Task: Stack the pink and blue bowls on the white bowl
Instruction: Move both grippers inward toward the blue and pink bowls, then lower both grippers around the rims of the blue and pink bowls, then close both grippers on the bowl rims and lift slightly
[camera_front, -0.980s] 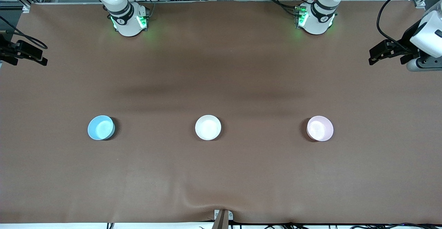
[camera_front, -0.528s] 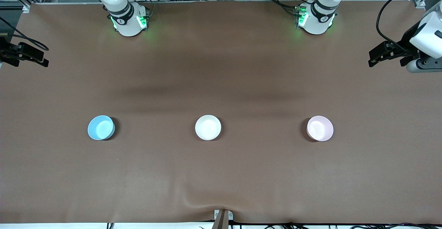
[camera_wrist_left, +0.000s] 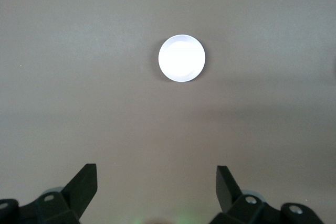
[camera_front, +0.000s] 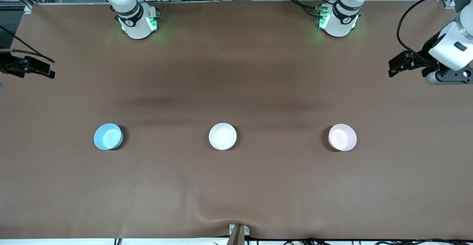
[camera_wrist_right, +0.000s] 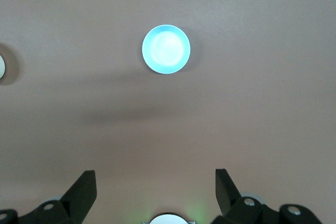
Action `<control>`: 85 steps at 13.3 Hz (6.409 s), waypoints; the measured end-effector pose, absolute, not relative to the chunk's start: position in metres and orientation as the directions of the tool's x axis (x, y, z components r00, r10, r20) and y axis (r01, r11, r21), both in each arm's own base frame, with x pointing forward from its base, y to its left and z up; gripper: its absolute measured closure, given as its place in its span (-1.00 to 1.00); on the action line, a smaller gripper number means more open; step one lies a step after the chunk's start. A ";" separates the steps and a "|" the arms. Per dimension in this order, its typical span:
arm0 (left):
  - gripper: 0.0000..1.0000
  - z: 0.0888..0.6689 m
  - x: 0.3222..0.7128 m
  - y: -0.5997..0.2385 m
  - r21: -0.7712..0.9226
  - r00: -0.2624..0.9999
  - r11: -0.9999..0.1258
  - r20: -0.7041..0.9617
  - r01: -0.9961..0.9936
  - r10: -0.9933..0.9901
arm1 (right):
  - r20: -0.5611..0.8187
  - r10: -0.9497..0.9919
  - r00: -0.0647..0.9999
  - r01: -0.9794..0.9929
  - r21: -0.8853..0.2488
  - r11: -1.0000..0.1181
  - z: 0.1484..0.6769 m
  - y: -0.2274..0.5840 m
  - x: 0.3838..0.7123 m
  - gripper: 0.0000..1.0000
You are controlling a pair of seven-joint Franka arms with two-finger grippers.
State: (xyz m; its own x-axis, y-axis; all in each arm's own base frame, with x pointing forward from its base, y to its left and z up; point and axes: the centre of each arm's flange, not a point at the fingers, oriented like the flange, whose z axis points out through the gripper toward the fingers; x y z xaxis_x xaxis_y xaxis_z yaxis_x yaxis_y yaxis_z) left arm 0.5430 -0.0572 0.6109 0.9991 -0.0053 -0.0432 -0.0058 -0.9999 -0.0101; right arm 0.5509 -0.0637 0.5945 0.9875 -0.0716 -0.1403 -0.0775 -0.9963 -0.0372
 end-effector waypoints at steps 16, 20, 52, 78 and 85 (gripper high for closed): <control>-1.00 0.593 0.541 -0.074 -0.013 0.997 -0.999 -0.066 -0.036 -0.035 | -0.139 -0.083 0.987 -0.089 -0.035 -0.995 0.548 -0.073 0.583 -1.00; -1.00 0.591 0.544 -0.075 -0.011 0.998 -0.999 -0.048 -0.038 -0.038 | -0.145 -0.084 0.986 -0.090 -0.034 -0.995 0.537 -0.074 0.590 -1.00; -1.00 0.272 0.574 -0.005 0.031 0.994 -0.998 0.097 0.045 0.048 | -0.073 -0.094 0.993 -0.096 -0.024 -0.995 0.423 -0.081 0.632 -1.00; 0.94 0.240 0.599 -0.056 0.084 0.991 -0.996 0.130 -0.009 0.002 | -0.132 -0.132 0.983 -0.135 -0.015 -0.991 0.204 -0.107 0.614 -1.00; 0.94 0.300 0.616 -0.127 0.146 0.991 -0.987 0.097 0.072 0.087 | -0.121 -0.135 0.983 -0.137 -0.014 -0.990 0.197 -0.109 0.613 -1.00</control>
State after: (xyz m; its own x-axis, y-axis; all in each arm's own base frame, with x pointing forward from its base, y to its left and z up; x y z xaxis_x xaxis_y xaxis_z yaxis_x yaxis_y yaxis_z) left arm 0.6160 -0.1266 0.3002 0.9915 0.0869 0.0973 0.0723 -0.9867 0.1455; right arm 0.6130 -0.1088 0.1969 0.9835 -0.1347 -0.1210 -0.1373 -0.9904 -0.0136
